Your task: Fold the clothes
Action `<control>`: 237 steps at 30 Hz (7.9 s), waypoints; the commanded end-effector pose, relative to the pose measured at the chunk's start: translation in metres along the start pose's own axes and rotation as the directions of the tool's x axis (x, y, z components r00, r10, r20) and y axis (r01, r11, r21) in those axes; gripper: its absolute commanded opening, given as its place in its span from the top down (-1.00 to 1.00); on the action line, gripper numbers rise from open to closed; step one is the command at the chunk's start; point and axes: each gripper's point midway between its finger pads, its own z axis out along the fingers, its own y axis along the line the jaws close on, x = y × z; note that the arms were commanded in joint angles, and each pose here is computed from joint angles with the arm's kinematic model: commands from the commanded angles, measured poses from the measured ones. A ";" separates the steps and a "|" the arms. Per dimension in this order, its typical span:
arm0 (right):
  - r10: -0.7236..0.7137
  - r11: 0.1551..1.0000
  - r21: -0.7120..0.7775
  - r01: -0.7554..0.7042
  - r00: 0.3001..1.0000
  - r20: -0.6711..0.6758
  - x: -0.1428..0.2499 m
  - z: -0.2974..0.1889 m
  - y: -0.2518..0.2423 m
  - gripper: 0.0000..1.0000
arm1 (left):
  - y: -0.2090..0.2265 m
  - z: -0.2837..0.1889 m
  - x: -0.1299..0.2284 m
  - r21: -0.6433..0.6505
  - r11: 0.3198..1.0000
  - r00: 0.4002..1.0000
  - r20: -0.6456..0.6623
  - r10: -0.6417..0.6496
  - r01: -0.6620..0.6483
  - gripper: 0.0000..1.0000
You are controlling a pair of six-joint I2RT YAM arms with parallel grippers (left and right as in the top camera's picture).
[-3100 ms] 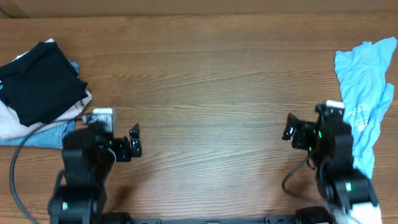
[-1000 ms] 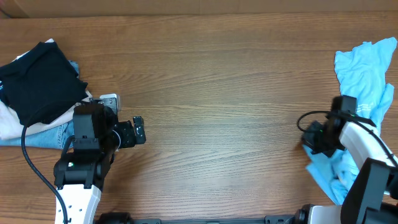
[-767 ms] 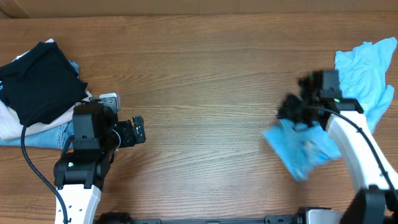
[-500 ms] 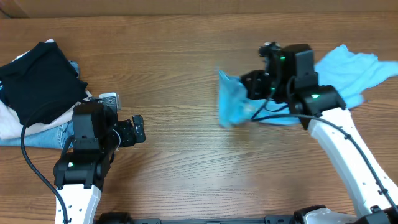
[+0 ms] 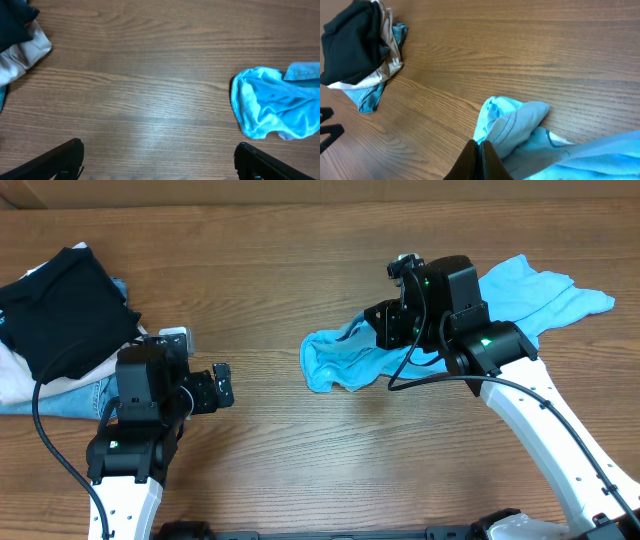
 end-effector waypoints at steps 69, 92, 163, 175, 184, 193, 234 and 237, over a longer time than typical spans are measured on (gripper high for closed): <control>0.445 0.572 0.631 -0.524 0.844 0.298 0.034 -0.135 -0.181 -1.00 | -0.073 0.130 -0.019 0.213 0.877 0.902 -0.136 -0.411 0.432 0.92; 0.492 0.594 0.644 -0.481 0.851 0.182 0.055 -0.126 -0.178 -1.00 | -0.189 0.073 0.042 0.430 0.851 0.927 -0.341 -0.155 0.301 -1.00; 0.539 0.749 0.569 -0.339 0.812 -0.226 0.126 -0.036 -0.191 -0.88 | 0.007 0.036 0.069 -0.262 0.921 0.892 -0.278 -0.358 0.288 0.92; 0.518 0.816 0.473 -0.333 0.783 -0.343 0.148 0.029 -0.211 -0.47 | 0.007 0.036 0.069 -0.262 0.921 0.891 -0.278 -0.358 0.288 0.92; 0.471 0.782 0.521 -0.342 0.872 -0.133 0.082 0.029 -0.240 0.92 | 0.009 0.036 0.068 -0.268 0.920 0.893 -0.274 -0.357 0.286 0.92; 0.389 0.651 0.652 -0.388 0.909 0.152 -0.024 -0.046 -0.287 -0.09 | 0.036 0.028 0.068 -0.405 0.885 0.914 -0.223 -0.339 0.230 0.92; 0.289 0.842 0.428 -0.328 0.945 0.155 -0.031 0.017 -0.248 0.91 | 0.035 0.029 0.069 -0.398 0.888 0.913 -0.227 -0.340 0.232 0.92; 0.275 0.846 0.424 -0.323 0.946 0.171 -0.042 0.013 -0.246 0.07 | 0.035 0.029 0.069 -0.398 0.888 0.912 -0.227 -0.340 0.232 0.92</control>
